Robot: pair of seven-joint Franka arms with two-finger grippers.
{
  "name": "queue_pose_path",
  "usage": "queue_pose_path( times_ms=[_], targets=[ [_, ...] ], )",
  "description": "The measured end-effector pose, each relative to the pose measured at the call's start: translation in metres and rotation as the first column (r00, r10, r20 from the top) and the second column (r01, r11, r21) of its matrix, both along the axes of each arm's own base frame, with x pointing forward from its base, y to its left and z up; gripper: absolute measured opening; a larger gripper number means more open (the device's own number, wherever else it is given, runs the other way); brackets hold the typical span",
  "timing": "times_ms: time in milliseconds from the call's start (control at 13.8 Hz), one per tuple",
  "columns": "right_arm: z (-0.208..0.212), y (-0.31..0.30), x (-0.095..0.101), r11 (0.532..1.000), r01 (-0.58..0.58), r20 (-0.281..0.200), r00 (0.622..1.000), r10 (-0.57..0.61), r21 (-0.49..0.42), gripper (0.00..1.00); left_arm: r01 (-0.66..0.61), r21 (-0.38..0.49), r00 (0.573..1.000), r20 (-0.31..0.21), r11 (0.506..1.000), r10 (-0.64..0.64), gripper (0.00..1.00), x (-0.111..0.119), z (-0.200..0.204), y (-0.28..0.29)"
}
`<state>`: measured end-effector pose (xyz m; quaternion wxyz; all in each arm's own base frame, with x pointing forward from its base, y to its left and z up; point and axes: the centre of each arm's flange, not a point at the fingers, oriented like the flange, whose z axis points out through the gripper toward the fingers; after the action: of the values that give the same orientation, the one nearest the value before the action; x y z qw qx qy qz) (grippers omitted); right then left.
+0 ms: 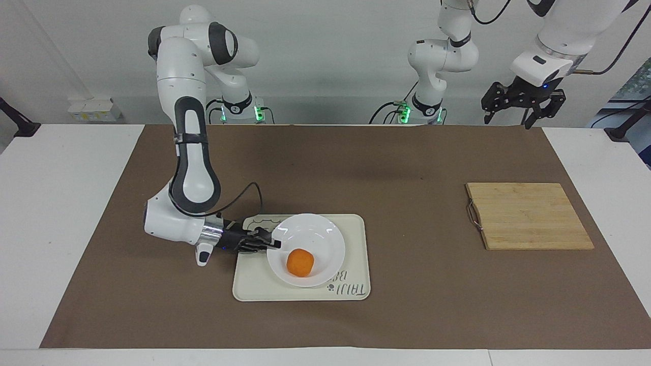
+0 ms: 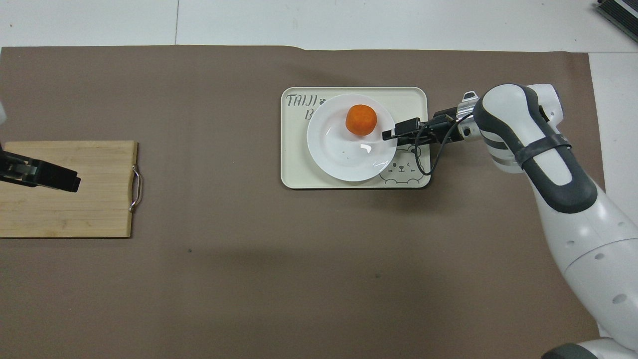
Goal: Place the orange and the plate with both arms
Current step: 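Open the right gripper and lift it off the plate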
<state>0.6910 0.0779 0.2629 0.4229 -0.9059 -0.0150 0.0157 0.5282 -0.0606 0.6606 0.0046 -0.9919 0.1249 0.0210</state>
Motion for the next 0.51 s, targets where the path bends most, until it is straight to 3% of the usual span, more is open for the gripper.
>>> queue_pose_path(
  times_ms=[145,506],
  targets=[
    [0.014,-0.004,0.001,0.999,-0.021,0.016,1.0,0.022,-0.048,1.0,0.0,0.0,1.0,0.0,1.0,0.0,1.0,0.0,0.0,0.0],
    [0.066,-0.016,0.003,0.969,-0.049,0.038,0.997,0.06,-0.243,1.0,0.0,0.0,1.0,0.0,1.0,0.0,1.0,0.0,0.0,0.0]
  ],
)
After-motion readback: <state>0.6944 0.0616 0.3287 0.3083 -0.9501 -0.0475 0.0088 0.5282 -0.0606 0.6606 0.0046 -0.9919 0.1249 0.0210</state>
